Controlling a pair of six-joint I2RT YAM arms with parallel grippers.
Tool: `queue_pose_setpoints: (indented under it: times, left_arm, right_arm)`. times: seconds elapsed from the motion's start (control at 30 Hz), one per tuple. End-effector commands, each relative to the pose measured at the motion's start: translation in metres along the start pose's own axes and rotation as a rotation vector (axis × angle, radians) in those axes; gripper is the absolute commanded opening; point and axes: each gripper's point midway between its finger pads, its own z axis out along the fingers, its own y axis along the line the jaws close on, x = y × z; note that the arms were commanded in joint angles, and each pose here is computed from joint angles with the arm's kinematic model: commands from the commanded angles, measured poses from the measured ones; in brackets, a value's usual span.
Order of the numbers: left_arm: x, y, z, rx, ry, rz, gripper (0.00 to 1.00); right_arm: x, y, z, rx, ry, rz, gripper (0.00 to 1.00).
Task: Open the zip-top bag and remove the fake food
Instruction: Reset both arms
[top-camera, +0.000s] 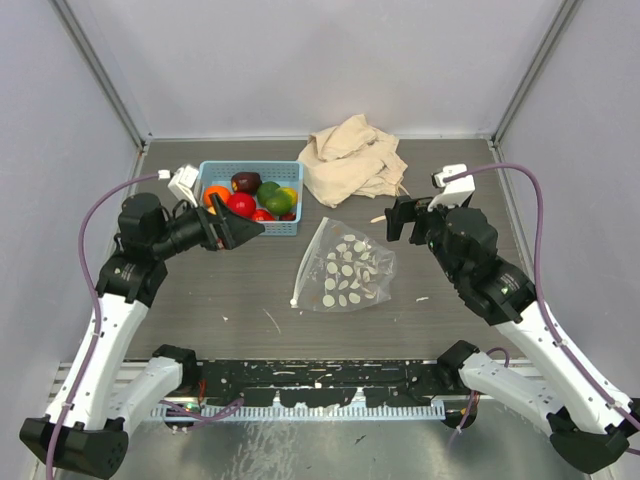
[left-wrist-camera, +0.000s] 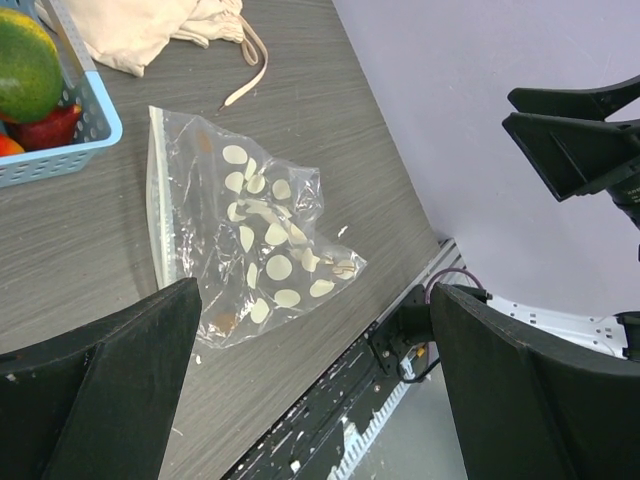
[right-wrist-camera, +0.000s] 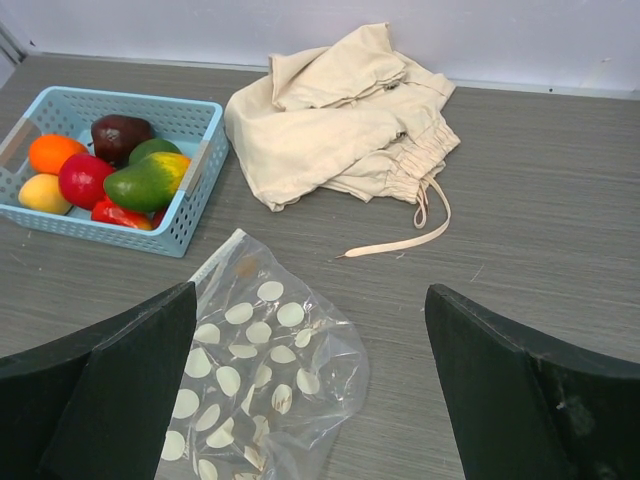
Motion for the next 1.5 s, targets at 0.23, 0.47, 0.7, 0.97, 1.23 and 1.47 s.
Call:
queue_pose_setpoints:
  times: [0.23,0.47,0.7,0.97,1.23,1.47]
  left_arm:
    - [-0.011,-0.017,0.002,0.087,-0.030,0.016,0.98]
    - [-0.011,-0.020,0.001,0.108,-0.042,0.012,0.98]
    - [-0.012,-0.022,0.001,0.127,-0.049,0.018,0.98]
    - [-0.012,-0.022,0.002,0.126,-0.049,0.025,0.98]
    - [-0.013,-0.023,0.001,0.127,-0.053,0.039,0.98]
    - [-0.011,-0.020,0.001,0.121,-0.050,0.048,0.98]
  right_arm:
    - [-0.017,-0.012,-0.014,0.037,-0.070,0.015,1.00]
    - [-0.010,-0.016,-0.015,0.053,-0.055,0.001,1.00]
    - [-0.013,-0.020,-0.019,0.071,-0.059,0.003,1.00]
    - [-0.008,-0.024,-0.019,0.086,-0.052,-0.001,1.00]
    - [-0.007,-0.028,-0.019,0.110,-0.051,-0.005,1.00]
    - [-0.005,-0.030,-0.017,0.126,-0.044,-0.007,1.00]
